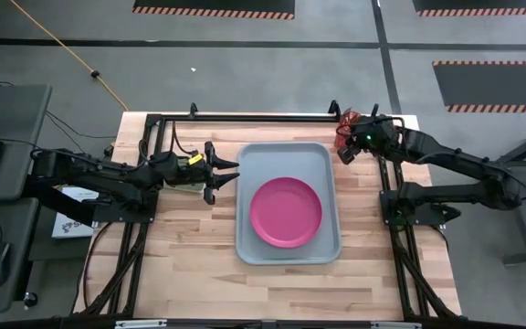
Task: Pick and place plate/cup/fork/spoon on tray
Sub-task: Put the spoon on the tray at the top of the plate
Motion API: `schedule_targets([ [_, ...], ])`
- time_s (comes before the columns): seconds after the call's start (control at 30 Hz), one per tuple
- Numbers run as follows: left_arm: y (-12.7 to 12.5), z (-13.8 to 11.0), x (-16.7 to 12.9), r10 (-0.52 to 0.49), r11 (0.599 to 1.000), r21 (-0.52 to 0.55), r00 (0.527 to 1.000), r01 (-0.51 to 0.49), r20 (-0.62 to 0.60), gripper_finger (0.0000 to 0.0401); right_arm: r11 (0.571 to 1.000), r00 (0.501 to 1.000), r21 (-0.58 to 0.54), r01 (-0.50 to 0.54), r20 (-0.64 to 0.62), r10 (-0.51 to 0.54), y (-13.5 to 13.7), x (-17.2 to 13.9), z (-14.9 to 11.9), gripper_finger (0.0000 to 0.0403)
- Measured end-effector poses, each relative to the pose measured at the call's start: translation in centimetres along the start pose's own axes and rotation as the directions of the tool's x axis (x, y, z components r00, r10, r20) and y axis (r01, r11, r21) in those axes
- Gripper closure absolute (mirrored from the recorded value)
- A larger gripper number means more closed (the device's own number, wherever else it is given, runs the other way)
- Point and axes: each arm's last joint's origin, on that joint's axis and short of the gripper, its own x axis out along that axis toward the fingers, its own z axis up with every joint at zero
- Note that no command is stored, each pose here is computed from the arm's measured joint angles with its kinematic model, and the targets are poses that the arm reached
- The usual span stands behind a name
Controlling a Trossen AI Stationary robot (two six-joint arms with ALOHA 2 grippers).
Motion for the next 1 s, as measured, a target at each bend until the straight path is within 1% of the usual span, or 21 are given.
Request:
schedule_targets([
  [0.07, 0.0, 0.0, 0.0, 0.005, 1.0, 0.0, 1.0, -0.005, 0.001, 0.027, 1.0, 1.0, -0.025, 0.014, -0.006, -0.014, -0.1, 0.5, 0.2, 0.0231],
  [0.13, 0.1, 0.0, 0.0, 0.018, 1.0, 0.016, 1.0, -0.018, 0.002, 0.027, 0.999, 0.999, -0.048, 0.023, -0.029, -0.025, -0.1, 1.1, 0.2, 0.0218],
  [0.23, 0.1, 0.0, 0.0, 0.02, 0.999, 0.043, 1.0, -0.02, 0.002, 0.027, 0.997, 0.996, -0.071, 0.044, -0.078, -0.05, -0.3, 2.1, 0.1, 0.0214],
  [0.33, 0.1, 0.0, 0.0, 0.022, 0.999, 0.045, 1.0, -0.022, 0.003, 0.027, 0.994, 0.991, -0.089, 0.064, -0.109, -0.073, -0.5, 3.1, 0.2, 0.0218],
  [0.47, 0.1, 0.0, 0.0, 0.025, 0.998, 0.053, 1.0, -0.025, 0.005, 0.027, 0.991, 0.985, -0.111, 0.077, -0.143, -0.093, -0.6, 4.1, 0.2, 0.0229],
  [0.6, 0.1, 0.0, 0.0, 0.025, 0.998, 0.054, 1.0, -0.025, 0.005, 0.027, 0.991, 0.982, -0.104, 0.089, -0.155, -0.104, -0.9, 4.5, 0.2, 0.0245],
  [0.8, 0.1, 0.0, 0.0, 0.025, 0.998, 0.054, 1.0, -0.025, 0.005, 0.027, 0.992, 0.988, -0.094, 0.082, -0.124, -0.094, -1.1, 4.3, 0.5, 0.0282],
  [1.0, 0.1, 0.0, 0.0, 0.025, 0.998, 0.053, 1.0, -0.025, 0.005, 0.027, 0.992, 0.988, -0.099, 0.073, -0.128, -0.085, -1.1, 4.3, 0.5, 0.032],
])
